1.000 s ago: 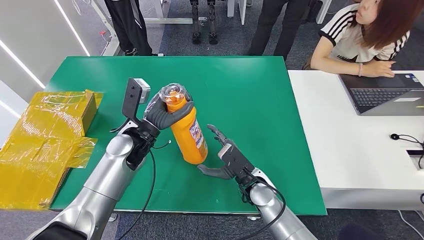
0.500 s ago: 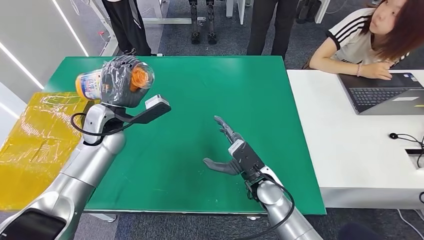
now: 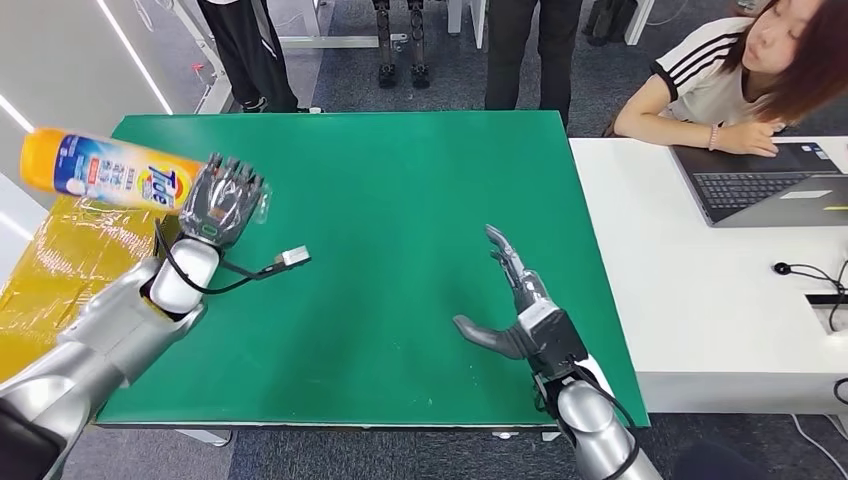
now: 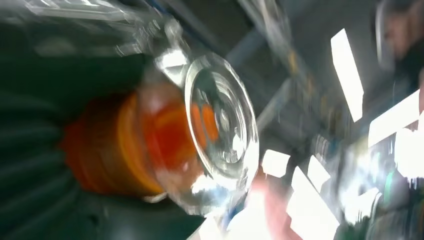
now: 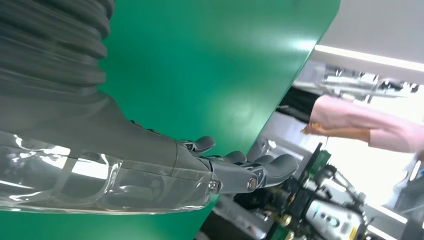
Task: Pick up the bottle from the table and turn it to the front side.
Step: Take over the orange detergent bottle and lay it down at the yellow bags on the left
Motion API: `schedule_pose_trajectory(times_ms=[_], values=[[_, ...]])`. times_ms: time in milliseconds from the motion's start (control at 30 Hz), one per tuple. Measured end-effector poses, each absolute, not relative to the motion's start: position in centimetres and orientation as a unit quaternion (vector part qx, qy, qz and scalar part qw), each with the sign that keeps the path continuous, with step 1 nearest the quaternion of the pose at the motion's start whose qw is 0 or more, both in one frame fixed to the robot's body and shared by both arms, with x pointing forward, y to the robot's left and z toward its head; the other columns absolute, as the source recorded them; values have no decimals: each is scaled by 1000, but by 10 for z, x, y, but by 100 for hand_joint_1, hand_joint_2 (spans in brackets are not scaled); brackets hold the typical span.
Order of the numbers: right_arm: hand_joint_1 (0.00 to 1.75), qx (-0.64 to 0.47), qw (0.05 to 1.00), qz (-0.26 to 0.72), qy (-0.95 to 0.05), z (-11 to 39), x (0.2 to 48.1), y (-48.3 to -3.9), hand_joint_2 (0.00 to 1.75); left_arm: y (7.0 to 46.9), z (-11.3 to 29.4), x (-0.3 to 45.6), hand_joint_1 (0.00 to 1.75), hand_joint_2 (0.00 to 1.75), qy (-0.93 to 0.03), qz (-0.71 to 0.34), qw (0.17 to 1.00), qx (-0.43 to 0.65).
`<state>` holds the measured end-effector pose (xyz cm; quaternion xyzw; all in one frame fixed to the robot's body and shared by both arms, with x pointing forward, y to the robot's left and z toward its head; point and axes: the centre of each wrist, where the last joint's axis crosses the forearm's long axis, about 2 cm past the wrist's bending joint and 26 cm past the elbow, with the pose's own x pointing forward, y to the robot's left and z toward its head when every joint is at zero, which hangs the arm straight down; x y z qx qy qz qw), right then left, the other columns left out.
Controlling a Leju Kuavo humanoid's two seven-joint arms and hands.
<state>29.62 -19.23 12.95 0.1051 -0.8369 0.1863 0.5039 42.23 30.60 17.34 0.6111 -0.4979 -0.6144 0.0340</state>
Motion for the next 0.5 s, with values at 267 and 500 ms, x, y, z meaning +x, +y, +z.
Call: schedule_pose_trajectory(times_ms=[267, 500], values=[[0, 88, 508, 158, -842, 126, 279, -214, 175, 353, 81, 368, 175, 175, -416, -713, 119, 551], [0, 86, 500, 159, -847, 131, 274, -219, 175, 370, 67, 360, 175, 175, -375, -734, 200, 530]])
